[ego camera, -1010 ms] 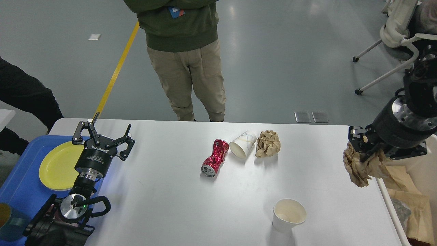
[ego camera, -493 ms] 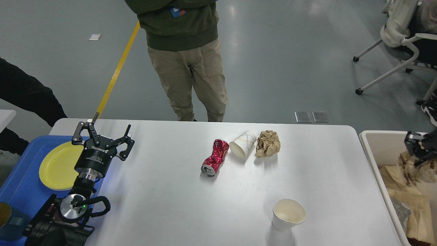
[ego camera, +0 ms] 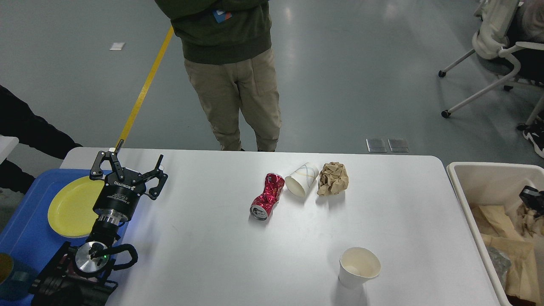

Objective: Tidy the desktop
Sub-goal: 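Lower the right gripper into the bin and release the paper, then raise the right gripper and move it over the second brown paper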

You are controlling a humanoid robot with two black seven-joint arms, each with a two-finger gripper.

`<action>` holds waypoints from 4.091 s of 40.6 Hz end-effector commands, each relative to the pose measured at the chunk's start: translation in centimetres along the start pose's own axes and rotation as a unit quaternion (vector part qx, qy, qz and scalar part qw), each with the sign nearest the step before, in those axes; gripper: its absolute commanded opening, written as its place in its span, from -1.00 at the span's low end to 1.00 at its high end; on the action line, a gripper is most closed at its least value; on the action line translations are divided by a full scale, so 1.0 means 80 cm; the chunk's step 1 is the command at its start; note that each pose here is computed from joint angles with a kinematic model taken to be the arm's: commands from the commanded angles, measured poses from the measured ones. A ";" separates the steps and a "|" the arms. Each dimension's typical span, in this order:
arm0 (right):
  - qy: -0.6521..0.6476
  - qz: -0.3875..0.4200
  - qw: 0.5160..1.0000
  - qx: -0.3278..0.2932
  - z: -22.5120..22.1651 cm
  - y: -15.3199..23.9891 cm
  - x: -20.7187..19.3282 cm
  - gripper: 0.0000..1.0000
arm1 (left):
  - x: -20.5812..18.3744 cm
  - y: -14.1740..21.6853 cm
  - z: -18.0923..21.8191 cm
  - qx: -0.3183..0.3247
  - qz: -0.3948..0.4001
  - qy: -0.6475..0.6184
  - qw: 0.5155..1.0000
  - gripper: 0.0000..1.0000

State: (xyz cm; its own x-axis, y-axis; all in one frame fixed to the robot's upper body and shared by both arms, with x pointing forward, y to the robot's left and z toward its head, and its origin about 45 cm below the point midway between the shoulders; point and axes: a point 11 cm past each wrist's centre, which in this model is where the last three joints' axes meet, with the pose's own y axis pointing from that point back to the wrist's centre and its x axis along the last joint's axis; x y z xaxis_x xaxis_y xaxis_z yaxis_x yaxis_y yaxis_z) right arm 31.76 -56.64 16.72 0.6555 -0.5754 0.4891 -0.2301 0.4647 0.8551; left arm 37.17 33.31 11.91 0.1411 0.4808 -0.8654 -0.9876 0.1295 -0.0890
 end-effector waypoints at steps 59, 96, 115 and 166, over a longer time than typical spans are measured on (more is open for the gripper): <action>0.006 0.109 0.993 -0.032 0.045 -0.117 -0.126 1.00 | 0.000 0.000 0.001 -0.001 0.001 0.000 1.000 0.92; 0.191 -0.152 0.968 0.064 -0.151 0.203 -0.019 1.00 | 0.000 0.000 0.001 0.000 0.001 0.000 1.000 0.92; 0.314 -0.173 0.915 0.186 -0.236 0.443 -0.083 1.00 | 0.000 0.000 0.001 -0.001 0.001 0.000 1.000 0.92; 0.187 -0.025 0.934 0.304 -0.409 0.174 -0.169 1.00 | 0.000 0.000 -0.001 0.001 0.000 0.000 1.000 0.92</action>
State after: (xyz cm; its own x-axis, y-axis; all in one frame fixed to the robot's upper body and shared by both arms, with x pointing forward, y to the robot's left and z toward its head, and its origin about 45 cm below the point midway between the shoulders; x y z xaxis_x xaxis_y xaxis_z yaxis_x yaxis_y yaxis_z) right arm 42.78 -20.85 20.10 0.8850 -0.2305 0.4046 -0.4343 -0.0951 0.8958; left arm 37.16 33.26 11.87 0.1404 0.4801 -0.8659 -0.9876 0.1305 -0.0878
